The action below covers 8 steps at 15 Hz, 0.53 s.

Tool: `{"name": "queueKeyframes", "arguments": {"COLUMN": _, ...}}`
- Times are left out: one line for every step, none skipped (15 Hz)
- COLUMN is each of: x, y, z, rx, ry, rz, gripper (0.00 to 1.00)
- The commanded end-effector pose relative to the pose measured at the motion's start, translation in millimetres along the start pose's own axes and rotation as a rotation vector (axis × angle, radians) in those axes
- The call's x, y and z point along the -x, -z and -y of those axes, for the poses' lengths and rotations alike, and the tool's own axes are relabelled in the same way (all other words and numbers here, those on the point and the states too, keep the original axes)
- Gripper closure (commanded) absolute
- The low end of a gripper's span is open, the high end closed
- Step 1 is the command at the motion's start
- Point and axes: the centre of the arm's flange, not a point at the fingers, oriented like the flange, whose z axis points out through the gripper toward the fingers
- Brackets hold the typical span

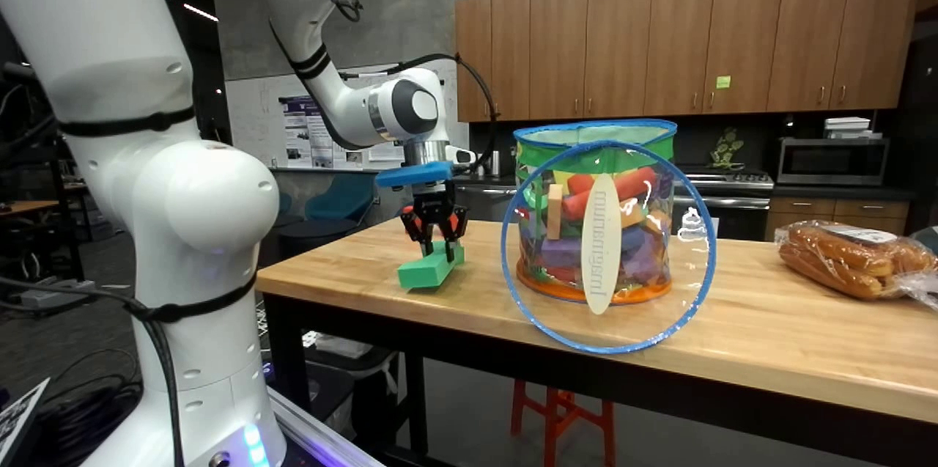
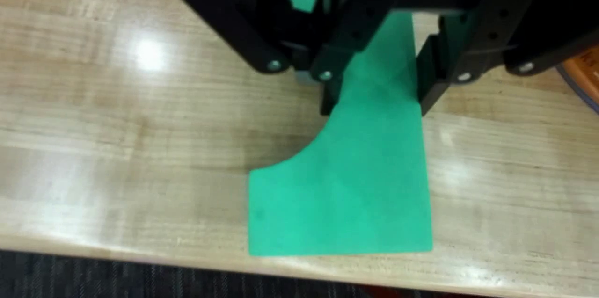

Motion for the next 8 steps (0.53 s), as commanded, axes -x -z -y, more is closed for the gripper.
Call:
{"name": "queueKeyframes", "arguments": {"x": 1.6, "y": 21.0, "z": 14.5, "rx": 0.143, "ry": -0.076, "rz": -0.025, "gripper": 0.85}}
{"name": "queueKeyframes", "arguments": {"x": 0.6, "y": 23.6, "z": 17.6, "rx": 0.186, "ry": -0.093, "rz": -0.030, "gripper": 0.85}}
{"name": "queueKeyframes", "arguments": {"x": 0.0, "y": 25.4, "z": 20.4, "rx": 0.224, "ry": -0.111, "rz": -0.036, "gripper": 0.85}}
{"name": "queueKeyframes", "arguments": {"x": -1.0, "y": 26.0, "z": 23.3, "rx": 0.263, "ry": -0.132, "rz": -0.040, "gripper": 0.85}}
{"name": "queueKeyframes", "arguments": {"x": -1.9, "y": 25.4, "z": 25.5, "rx": 0.309, "ry": -0.152, "rz": -0.046, "gripper": 0.85}}
{"name": "queueKeyframes", "arguments": {"x": -2.5, "y": 24.3, "z": 27.6, "rx": 0.345, "ry": -0.169, "rz": -0.047, "gripper": 0.85}}
{"name": "queueKeyframes", "arguments": {"x": -2.5, "y": 22.8, "z": 29.4, "rx": 0.386, "ry": -0.184, "rz": -0.047, "gripper": 0.85}}
{"name": "queueKeyframes", "arguments": {"x": -2.9, "y": 20.6, "z": 31.6, "rx": 0.424, "ry": -0.198, "rz": -0.046, "gripper": 0.85}}
